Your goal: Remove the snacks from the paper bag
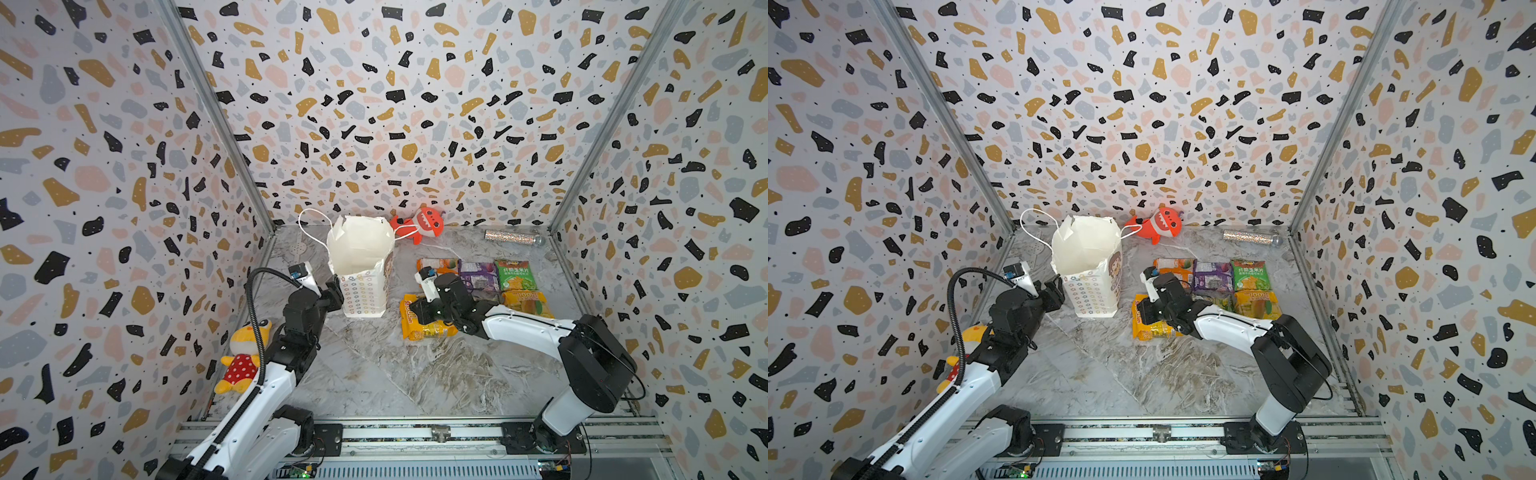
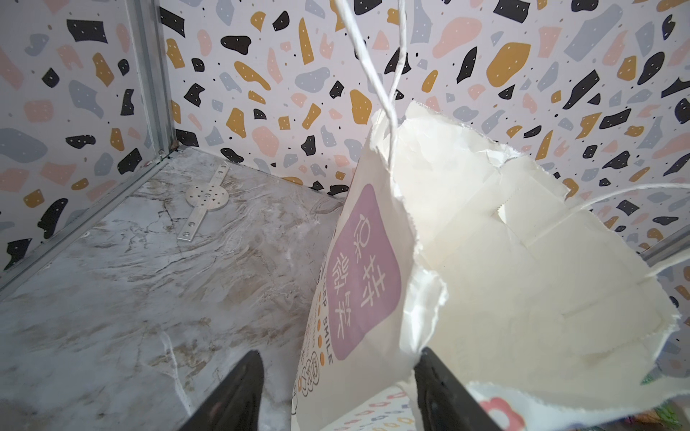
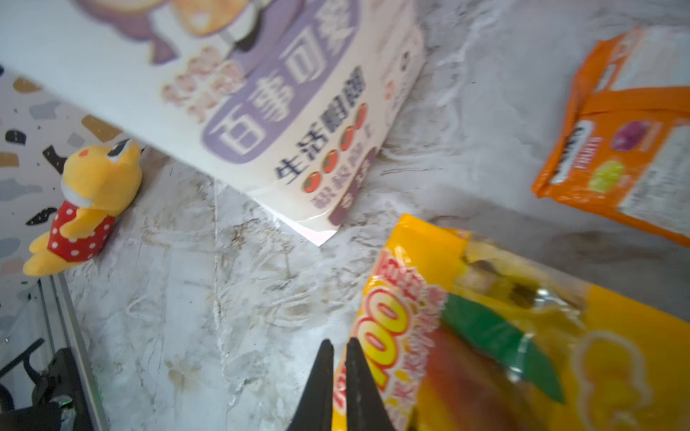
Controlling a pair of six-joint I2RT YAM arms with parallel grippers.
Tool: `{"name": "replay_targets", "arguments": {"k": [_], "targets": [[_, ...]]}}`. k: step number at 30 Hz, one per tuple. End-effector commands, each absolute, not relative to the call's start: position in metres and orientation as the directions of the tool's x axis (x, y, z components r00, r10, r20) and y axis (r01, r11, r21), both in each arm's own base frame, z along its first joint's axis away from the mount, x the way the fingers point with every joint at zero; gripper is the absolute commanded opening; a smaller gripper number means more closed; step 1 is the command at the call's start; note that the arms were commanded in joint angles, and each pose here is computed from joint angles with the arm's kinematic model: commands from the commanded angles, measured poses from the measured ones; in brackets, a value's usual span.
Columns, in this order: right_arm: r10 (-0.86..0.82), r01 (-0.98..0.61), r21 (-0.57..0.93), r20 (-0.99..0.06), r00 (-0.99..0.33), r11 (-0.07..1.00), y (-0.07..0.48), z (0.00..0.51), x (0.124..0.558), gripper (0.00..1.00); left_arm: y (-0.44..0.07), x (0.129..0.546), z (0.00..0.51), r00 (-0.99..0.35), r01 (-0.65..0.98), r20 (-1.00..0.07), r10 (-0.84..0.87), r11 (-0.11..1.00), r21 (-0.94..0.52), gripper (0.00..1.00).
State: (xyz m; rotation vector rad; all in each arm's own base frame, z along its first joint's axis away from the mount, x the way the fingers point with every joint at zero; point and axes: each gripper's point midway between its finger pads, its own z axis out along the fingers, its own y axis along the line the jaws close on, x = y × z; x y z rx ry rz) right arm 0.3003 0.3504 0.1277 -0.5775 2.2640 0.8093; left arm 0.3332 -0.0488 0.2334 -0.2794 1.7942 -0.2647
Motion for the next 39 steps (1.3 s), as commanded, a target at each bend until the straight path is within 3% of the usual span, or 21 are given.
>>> {"name": "replay_targets", "arguments": {"k": [1,8,13,18,27,31,35,39], "targets": [[-0.219,-0.553,0.293,-0.700,-0.680,0.780,0.348,0.113,0.297,0.11,-0.041,0.330,0.244,-0.190,-0.069,-0.927,-0.323,0.946,-0.316,0.66],[-0.248,-0.533,0.236,-0.688,-0.682,0.812,0.369,0.087,0.294,0.11,-0.040,0.326,0.252,-0.189,-0.067,-0.933,-0.305,0.952,-0.298,0.69],[-0.222,-0.416,0.159,-0.650,-0.727,0.896,0.358,0.057,0.312,0.11,-0.035,0.321,0.265,-0.141,-0.070,-0.942,-0.304,0.952,-0.297,0.70],[-0.171,-0.346,0.144,-0.659,-0.733,0.927,0.347,0.055,0.329,0.11,-0.032,0.318,0.261,-0.132,-0.081,-0.942,-0.308,0.951,-0.300,0.70],[-0.155,-0.355,0.177,-0.663,-0.732,0.918,0.340,0.055,0.347,0.13,-0.027,0.316,0.261,-0.122,-0.102,-0.945,-0.302,0.951,-0.291,0.71],[-0.129,-0.413,0.251,-0.703,-0.700,0.875,0.356,0.087,0.356,0.18,-0.029,0.317,0.258,-0.114,-0.092,-0.944,-0.311,0.949,-0.302,0.72],[-0.077,-0.492,0.290,-0.797,-0.599,0.821,0.357,0.160,0.356,0.22,-0.026,0.316,0.249,-0.119,-0.107,-0.951,-0.286,0.956,-0.274,0.78],[0.022,-0.527,0.262,-0.909,-0.417,0.808,0.312,0.237,0.349,0.43,-0.015,0.306,0.237,-0.092,-0.144,-0.960,-0.264,0.958,-0.250,0.81]]}}
